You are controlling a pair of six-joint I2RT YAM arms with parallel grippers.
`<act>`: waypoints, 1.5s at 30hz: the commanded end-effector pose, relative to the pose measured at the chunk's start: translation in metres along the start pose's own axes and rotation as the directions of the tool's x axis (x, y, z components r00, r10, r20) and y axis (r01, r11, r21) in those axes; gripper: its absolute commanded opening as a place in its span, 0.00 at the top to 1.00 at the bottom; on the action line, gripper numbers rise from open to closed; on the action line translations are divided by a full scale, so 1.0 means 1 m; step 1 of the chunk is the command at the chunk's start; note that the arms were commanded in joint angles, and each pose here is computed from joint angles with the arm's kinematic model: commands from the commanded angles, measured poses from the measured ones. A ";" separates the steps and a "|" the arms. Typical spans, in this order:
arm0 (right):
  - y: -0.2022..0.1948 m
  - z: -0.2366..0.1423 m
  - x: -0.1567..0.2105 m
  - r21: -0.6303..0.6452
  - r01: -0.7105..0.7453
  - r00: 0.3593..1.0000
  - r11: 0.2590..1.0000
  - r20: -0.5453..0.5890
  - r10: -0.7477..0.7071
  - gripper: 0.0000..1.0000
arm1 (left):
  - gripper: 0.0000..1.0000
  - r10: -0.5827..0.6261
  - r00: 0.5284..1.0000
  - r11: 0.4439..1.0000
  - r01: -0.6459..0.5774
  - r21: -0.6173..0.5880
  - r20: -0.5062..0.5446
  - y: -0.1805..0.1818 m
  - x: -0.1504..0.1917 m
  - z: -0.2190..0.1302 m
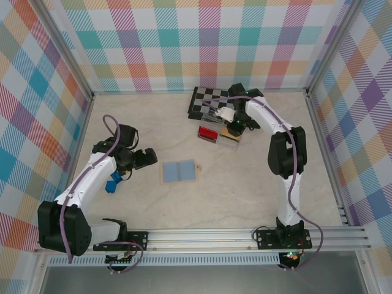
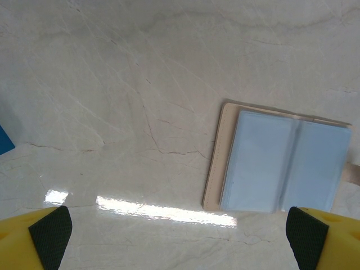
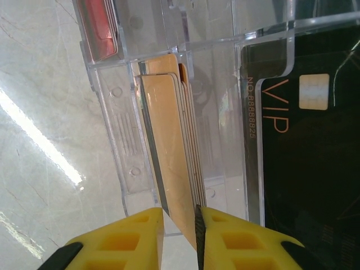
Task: Take the credit cards out of the card holder
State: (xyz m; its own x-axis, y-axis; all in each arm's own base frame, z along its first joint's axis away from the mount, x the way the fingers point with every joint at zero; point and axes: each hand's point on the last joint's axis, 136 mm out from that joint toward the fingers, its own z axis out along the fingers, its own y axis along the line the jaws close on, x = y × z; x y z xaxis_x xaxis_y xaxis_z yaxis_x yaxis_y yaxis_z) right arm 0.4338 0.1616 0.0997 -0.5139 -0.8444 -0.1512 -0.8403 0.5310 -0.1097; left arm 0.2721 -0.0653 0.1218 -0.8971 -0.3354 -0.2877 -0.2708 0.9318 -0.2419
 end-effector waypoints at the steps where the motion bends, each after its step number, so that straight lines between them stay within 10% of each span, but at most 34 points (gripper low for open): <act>1: -0.002 -0.027 -0.012 0.008 -0.052 0.995 0.999 0.082 0.051 0.76 | 0.00 0.005 1.000 1.000 -0.005 0.015 -0.004 0.000 0.000 0.000; 13: 0.060 -0.098 -0.031 -0.209 -0.424 0.802 0.881 0.365 0.473 0.46 | 0.10 -0.018 0.996 0.985 0.032 0.168 -0.085 -0.026 0.014 0.008; 30: 0.244 -0.007 -0.078 -0.493 -0.627 0.693 0.603 0.000 0.721 0.55 | 0.65 -0.054 0.970 0.977 0.100 0.188 -0.239 -0.059 0.038 0.070; 45: 0.245 0.048 -0.066 -0.243 -0.726 0.676 0.644 -0.082 0.732 0.58 | 0.69 -0.072 0.954 0.981 0.119 0.151 -0.290 -0.054 0.049 0.097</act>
State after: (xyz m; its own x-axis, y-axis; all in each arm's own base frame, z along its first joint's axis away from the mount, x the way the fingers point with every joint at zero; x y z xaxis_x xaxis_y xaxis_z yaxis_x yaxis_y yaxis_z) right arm 0.2671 0.3624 0.0420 -0.9678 -0.2205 -0.1218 -0.2495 0.9052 0.3440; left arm 0.2781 -0.1418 0.0349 -0.9369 -0.3495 0.0012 -0.3200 0.8563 -0.4053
